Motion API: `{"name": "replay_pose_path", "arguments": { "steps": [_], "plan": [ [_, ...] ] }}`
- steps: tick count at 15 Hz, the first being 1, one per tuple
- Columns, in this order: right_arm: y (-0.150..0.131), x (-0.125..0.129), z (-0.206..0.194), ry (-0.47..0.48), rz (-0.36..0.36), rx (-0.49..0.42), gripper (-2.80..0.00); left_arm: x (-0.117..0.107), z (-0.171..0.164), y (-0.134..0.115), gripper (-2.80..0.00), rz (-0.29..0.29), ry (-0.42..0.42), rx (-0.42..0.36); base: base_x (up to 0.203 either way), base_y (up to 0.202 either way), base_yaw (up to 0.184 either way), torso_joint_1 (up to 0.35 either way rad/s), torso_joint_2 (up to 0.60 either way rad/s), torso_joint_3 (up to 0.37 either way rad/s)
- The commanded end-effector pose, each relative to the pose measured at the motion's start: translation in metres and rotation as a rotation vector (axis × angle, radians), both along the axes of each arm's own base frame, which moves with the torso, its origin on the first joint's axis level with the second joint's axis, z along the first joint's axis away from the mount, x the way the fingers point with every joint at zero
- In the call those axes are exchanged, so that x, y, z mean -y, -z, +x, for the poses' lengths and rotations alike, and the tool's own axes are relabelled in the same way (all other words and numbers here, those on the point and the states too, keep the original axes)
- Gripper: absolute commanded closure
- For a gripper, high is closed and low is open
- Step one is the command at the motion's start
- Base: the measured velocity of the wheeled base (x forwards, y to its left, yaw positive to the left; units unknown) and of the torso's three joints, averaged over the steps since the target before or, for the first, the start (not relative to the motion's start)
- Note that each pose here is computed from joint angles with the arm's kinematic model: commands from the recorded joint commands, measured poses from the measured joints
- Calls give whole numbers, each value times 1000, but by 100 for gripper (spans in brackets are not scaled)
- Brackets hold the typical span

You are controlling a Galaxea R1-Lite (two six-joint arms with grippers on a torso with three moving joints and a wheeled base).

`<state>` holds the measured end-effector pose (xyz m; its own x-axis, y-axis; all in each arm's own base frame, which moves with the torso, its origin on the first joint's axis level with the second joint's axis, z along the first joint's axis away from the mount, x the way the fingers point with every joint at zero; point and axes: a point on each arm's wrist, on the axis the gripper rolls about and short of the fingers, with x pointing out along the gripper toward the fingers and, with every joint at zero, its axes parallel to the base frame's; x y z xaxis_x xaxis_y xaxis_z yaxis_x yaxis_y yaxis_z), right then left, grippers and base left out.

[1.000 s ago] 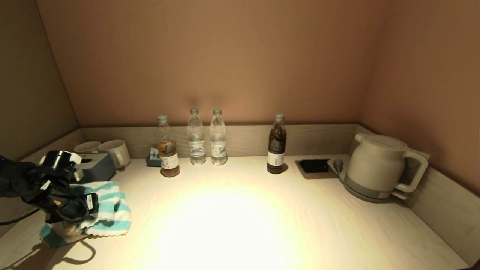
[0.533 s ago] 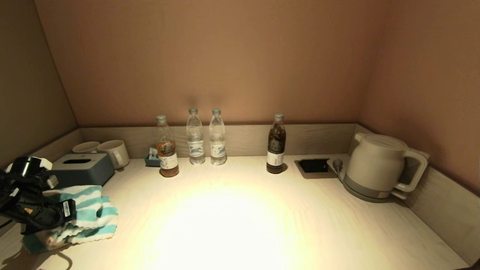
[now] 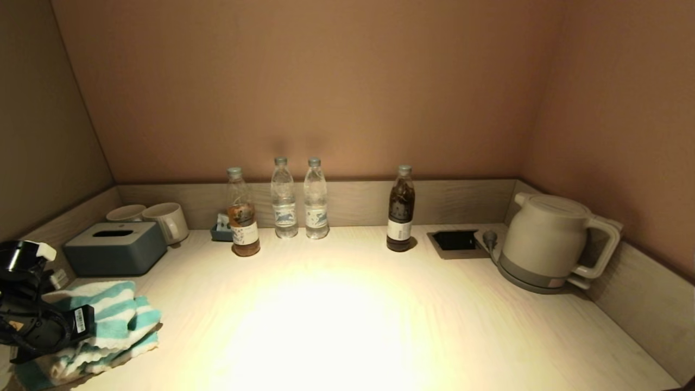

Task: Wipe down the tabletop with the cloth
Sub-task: Sweep the stains on the table

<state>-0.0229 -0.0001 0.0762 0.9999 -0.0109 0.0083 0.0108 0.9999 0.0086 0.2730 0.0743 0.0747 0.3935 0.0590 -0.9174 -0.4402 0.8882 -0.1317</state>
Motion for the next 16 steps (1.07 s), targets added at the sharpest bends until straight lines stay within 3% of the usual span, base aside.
{"name": "replay_pose_path", "arguments": {
  "steps": [1,4,7,10,13,16],
  "plan": [
    [0,0,0,0,0,-1,0,13,-4,-3,0,-16,38,8,0,0,0,0,0,0],
    [0,0,0,0,-1,-1,0,35,-5,-8,0,-57,81,29,0,0,0,0,0,0],
    [0,0,0,0,-1,-1,0,106,4,-17,0,-103,266,66,0,0,0,0,0,0],
    [0,0,0,0,-1,-1,0,163,21,-25,0,-140,391,141,0,0,0,0,0,0],
    [0,0,0,0,-1,-1,0,185,39,-23,0,-141,446,201,0,0,0,0,0,0],
    [0,0,0,0,-1,-1,0,229,61,-18,0,-130,598,273,0,0,0,0,0,0]
  ]
}}
